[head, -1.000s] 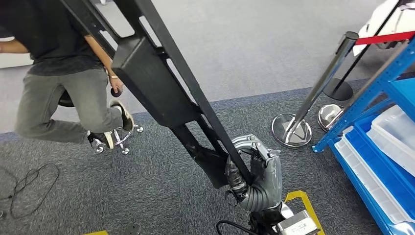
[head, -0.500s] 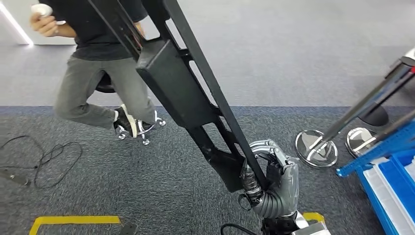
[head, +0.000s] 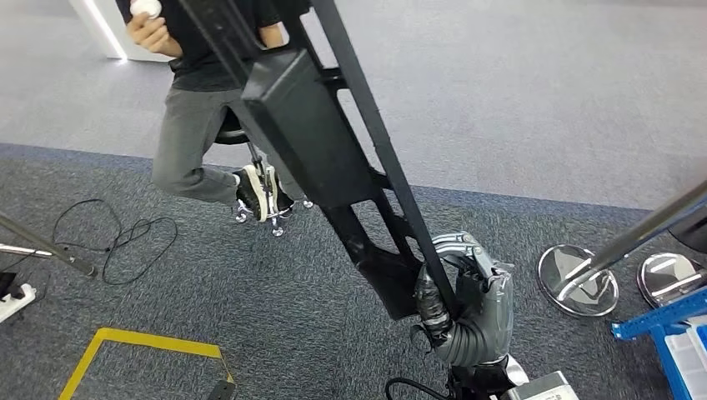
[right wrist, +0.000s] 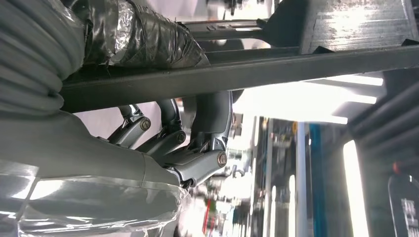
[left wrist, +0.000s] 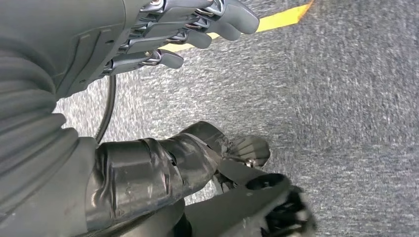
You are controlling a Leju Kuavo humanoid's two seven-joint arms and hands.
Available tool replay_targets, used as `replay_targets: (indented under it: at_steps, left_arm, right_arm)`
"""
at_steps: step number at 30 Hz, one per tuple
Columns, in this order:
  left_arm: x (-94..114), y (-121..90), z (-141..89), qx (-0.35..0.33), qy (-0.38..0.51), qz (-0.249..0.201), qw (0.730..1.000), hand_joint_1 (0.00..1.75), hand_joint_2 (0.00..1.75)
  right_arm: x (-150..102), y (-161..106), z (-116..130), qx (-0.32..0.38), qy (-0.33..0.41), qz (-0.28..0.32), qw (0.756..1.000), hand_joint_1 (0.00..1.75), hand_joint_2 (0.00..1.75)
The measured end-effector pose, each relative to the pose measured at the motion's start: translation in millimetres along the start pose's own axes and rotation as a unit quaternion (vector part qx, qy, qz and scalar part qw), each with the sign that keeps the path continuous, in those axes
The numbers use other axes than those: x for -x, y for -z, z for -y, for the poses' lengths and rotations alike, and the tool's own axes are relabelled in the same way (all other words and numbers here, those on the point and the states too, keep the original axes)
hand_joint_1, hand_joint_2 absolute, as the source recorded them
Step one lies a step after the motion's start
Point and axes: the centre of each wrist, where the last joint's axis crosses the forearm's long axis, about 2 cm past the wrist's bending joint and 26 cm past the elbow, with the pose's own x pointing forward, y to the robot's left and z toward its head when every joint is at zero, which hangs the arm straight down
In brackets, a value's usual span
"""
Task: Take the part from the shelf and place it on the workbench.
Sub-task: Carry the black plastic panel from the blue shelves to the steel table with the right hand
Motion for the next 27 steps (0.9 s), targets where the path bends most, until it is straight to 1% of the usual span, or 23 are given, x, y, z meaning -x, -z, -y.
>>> replay_targets:
  at_steps: [6, 9, 17, 23, 27]
  left_arm:
    - [-4.2, 1.6, -2.3, -0.009, -0.025, 0.004, 1.0, 0.0, 1.75]
    - [-0.2, 0.6, -3.7, -0.022, -0.044, -0.006, 0.999, 0.0, 1.75]
    - [4.3, -0.9, -3.9, -0.043, -0.082, -0.016, 0.996, 0.0, 1.75]
    - [6.4, -1.6, -3.9, -0.057, -0.099, -0.023, 0.993, 0.0, 1.75]
    - [2.4, -0.4, -3.3, -0.061, -0.106, -0.02, 0.992, 0.0, 1.75]
  right_arm:
    - [2.5, 16.6, -5.0, -0.029, 0.043, 0.024, 0.998, 1.75, 1.75]
    - [5.4, 24.1, -9.7, -0.045, 0.062, 0.032, 0.997, 1.75, 1.75]
    - [17.9, 31.1, -22.2, -0.079, 0.105, 0.025, 0.991, 1.75, 1.75]
    - [21.5, 37.9, -33.1, -0.091, 0.126, 0.029, 0.987, 1.75, 1.75]
    - [23.0, 40.5, -37.9, -0.092, 0.133, 0.029, 0.986, 1.75, 1.75]
